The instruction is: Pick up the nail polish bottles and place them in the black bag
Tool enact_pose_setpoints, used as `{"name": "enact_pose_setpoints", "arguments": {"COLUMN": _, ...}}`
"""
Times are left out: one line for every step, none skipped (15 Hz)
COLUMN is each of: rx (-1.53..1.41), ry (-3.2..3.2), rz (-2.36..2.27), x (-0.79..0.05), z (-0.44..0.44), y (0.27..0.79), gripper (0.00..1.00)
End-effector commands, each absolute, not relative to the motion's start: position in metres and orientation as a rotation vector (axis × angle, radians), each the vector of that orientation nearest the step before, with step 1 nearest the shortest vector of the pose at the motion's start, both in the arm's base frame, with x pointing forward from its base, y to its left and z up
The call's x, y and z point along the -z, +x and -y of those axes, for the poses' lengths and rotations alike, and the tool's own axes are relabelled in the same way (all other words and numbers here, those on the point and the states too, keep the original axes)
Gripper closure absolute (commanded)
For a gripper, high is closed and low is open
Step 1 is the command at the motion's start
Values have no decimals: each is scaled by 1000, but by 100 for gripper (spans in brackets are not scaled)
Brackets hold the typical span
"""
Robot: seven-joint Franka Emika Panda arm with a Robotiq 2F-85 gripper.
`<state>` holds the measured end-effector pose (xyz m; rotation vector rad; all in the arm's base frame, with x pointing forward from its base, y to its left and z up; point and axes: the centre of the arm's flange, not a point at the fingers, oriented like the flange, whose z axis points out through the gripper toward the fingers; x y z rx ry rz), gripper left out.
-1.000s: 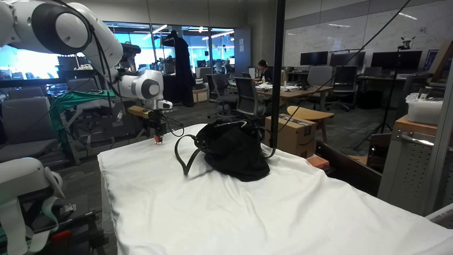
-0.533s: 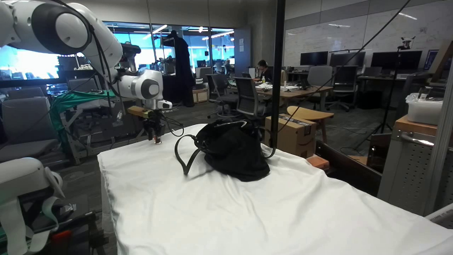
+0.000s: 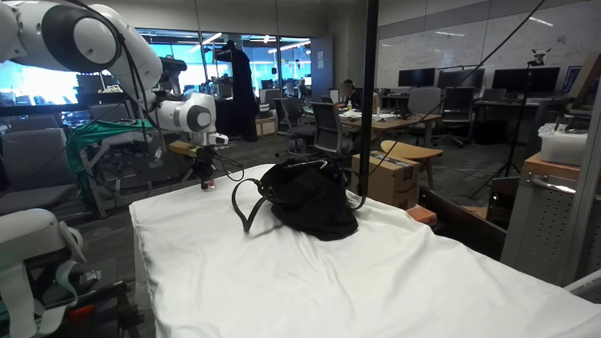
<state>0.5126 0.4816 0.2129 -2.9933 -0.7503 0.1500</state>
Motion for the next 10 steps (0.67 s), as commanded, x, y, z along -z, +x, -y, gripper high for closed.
{"name": "enact_pose_setpoints", "arguments": {"rx": -90, "ry": -3005, "rz": 759, "x": -213, "z": -484, "y": 517, "gripper": 98}}
{"name": "enact_pose_setpoints", "arguments": {"rx": -78, "ry": -3003, "rz": 749, "x": -213, "z": -484, "y": 518, "gripper": 94}}
{"name": "enact_pose_setpoints", "arguments": {"rx": -70, "ry": -3004, "rz": 744, "x": -214, "z": -483, "y": 519, "gripper": 94}}
{"name": "enact_pose_setpoints", "arguments": {"rx": -54, "ry": -3007, "rz": 736, "x": -215, "z": -483, "y": 520, "gripper": 93}}
{"name": "enact_pose_setpoints", "arguments": {"rx": -50, "ry": -3010, "rz": 733, "x": -216, "z": -483, "y": 520, "gripper": 62}}
{"name": "enact_pose_setpoints", "arguments": {"rx": -39, "ry": -3009, "rz": 726, "x": -217, "z": -483, "y": 520, "gripper": 61}}
{"name": "enact_pose_setpoints", "arguments": {"rx": -35, "ry": -3007, "rz": 724, "x": -218, "z": -483, "y": 520, "gripper": 56}}
{"name": "enact_pose_setpoints", "arguments": {"rx": -29, "ry": -3007, "rz": 723, "x": -218, "z": -484, "y": 520, "gripper": 48}}
{"name": "enact_pose_setpoints", "arguments": {"rx": -27, "ry": -3005, "rz": 723, "x": -219, "z": -485, "y": 520, "gripper": 42}}
{"name": "enact_pose_setpoints", "arguments": {"rx": -20, "ry": -3000, "rz": 721, "x": -219, "z": -486, "y": 519, "gripper": 36}}
